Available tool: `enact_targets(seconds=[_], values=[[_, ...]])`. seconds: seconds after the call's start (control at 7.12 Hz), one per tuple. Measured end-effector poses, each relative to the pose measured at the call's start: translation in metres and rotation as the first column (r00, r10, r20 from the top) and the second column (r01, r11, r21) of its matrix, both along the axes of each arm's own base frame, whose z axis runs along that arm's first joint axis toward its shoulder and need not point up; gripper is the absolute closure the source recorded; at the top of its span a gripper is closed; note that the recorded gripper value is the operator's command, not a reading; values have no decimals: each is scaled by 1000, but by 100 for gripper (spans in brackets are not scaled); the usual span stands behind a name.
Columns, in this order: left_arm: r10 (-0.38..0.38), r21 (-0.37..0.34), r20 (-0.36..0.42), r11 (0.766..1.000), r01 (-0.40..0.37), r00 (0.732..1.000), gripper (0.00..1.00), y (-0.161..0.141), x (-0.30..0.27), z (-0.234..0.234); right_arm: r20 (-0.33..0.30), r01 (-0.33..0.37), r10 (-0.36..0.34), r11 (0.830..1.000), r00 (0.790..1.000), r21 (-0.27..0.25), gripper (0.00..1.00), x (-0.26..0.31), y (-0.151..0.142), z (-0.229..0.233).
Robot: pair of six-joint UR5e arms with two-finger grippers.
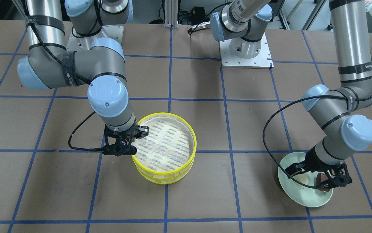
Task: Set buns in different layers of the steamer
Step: 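Lower left gripper to white bun while right gripper grasps top tier rim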
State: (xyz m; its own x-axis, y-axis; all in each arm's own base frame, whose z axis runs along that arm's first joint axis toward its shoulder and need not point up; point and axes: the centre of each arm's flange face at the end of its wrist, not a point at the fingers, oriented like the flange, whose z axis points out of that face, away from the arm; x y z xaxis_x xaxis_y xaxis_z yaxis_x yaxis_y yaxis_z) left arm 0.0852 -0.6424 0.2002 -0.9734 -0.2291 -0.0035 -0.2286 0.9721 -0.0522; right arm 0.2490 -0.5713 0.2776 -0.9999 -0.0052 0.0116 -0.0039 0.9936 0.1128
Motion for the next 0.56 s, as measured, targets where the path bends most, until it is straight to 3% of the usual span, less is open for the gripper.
enact_targets(seconds=[0.14,0.28,0.56], values=[[2,14,-4,1000,-2,1000,57,-1,2,-11,0,0,0,1000,1000,-8,100,-1,1,6],[5,20,-4,1000,-4,1000,100,-2,4,-18,1,0,0,1000,1000,-24,100,-2,4,20],[11,17,0,1000,-11,1000,100,-4,9,-20,11,22,-21,998,1000,-65,100,-25,19,83]])
